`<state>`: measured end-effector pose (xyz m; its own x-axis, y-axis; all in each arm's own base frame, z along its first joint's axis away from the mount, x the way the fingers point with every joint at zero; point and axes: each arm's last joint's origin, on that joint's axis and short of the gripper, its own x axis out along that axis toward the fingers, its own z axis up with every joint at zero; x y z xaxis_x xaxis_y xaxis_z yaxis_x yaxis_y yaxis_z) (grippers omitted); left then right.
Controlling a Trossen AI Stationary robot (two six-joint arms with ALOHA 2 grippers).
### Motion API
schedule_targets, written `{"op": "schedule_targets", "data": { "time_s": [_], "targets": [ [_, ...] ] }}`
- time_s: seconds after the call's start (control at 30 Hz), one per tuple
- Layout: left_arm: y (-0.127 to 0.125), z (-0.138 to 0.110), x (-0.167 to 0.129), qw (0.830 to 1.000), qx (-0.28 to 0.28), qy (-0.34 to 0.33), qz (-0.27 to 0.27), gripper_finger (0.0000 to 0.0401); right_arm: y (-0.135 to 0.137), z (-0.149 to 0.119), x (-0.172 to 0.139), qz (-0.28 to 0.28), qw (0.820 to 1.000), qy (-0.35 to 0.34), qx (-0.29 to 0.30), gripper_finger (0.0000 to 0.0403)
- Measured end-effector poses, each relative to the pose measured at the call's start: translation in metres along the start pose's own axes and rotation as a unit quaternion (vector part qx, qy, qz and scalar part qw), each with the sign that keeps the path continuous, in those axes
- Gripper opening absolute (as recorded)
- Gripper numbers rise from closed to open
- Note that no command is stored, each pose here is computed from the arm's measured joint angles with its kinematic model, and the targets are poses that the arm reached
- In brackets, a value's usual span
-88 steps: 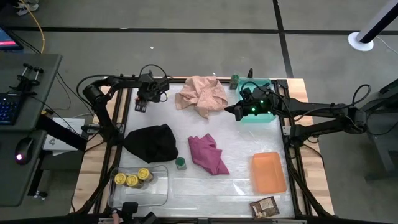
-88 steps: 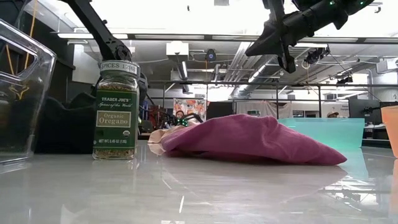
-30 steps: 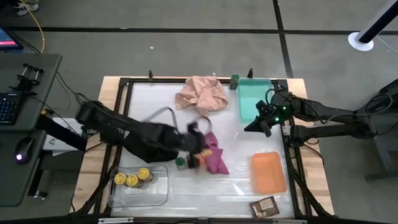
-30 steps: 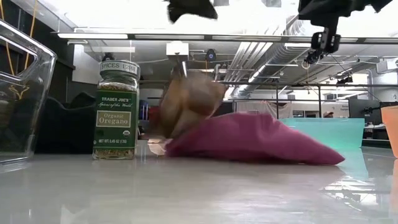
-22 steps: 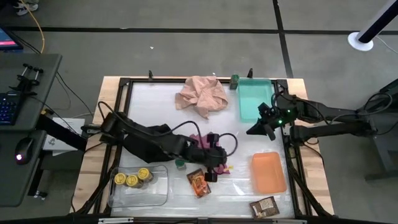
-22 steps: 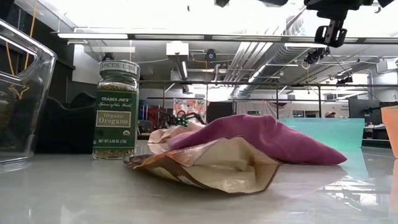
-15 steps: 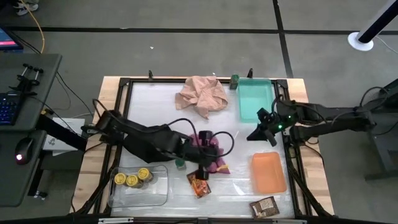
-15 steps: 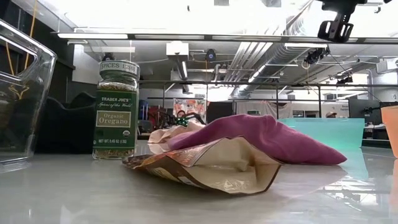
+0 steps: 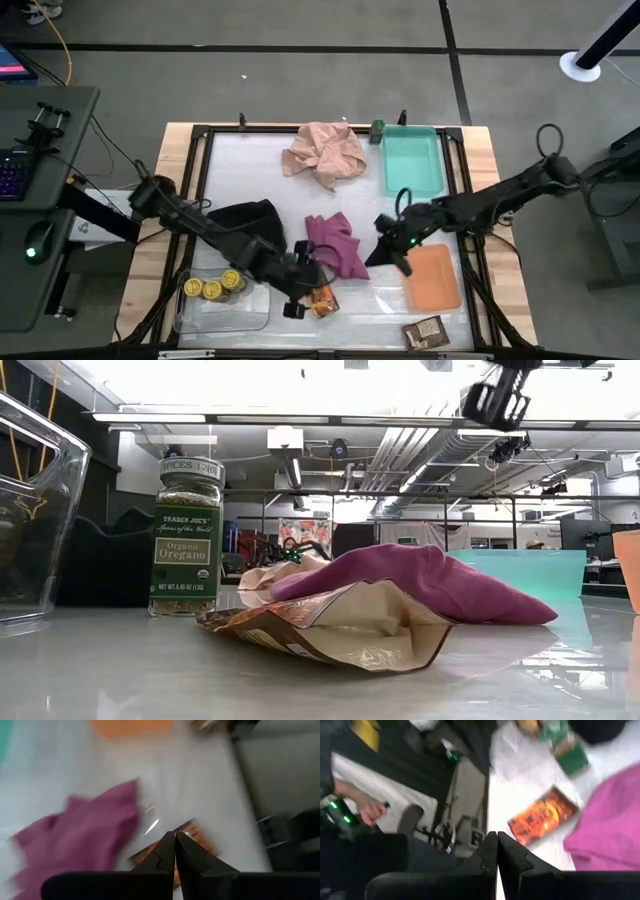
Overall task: Sort spices by type
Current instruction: Put the left orange seasoning bag into the orange bin
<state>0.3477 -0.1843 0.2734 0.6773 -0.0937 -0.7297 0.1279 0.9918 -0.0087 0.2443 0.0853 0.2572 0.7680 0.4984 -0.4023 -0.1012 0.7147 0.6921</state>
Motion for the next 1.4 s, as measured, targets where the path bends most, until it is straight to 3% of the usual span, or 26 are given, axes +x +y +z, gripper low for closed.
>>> {"op": "schedule_targets", "data": {
  "time_s": [0.07,0.23,0.37,0.53,0.73,0.83,0.97,1.17,1.4],
  "targets": [
    [0.000,-0.010,0.001,0.999,-0.012,-0.030,-0.034,0.0000,-0.003,-0.006,0.011,-0.008,1.000,0.019,0.001,0.0000],
    [0.010,-0.036,0.024,0.996,-0.009,0.042,-0.081,0.0000,-0.003,-0.012,0.021,-0.012,1.000,0.025,-0.007,0.0000],
    [0.014,-0.036,0.036,0.994,0.021,0.043,-0.102,0.0000,0.000,-0.011,0.025,-0.014,1.000,-0.001,-0.018,0.0000],
    [0.018,-0.042,0.038,0.991,0.003,0.084,-0.108,0.0000,0.002,-0.018,0.045,0.030,0.999,0.011,-0.023,0.0000],
    [-0.005,-0.057,0.026,0.984,0.029,0.133,-0.117,0.0000,-0.008,-0.036,0.087,0.033,0.999,0.041,0.007,0.0009],
    [-0.021,-0.062,0.027,0.982,0.046,0.130,-0.127,0.0000,-0.010,-0.038,0.109,0.024,0.998,0.060,0.005,0.0036],
    [-0.034,-0.071,0.038,0.983,0.045,0.135,-0.119,0.0000,-0.013,-0.039,0.139,0.012,0.994,0.110,-0.010,0.0103],
    [-0.038,-0.080,0.056,0.984,0.012,0.146,-0.101,0.0000,-0.032,-0.043,0.169,-0.091,0.975,0.199,0.030,0.0209],
    [-0.035,-0.089,0.080,0.986,0.002,0.152,-0.066,0.0000,-0.035,-0.043,0.182,-0.111,0.971,0.198,0.074,0.0235]
  ]
}}
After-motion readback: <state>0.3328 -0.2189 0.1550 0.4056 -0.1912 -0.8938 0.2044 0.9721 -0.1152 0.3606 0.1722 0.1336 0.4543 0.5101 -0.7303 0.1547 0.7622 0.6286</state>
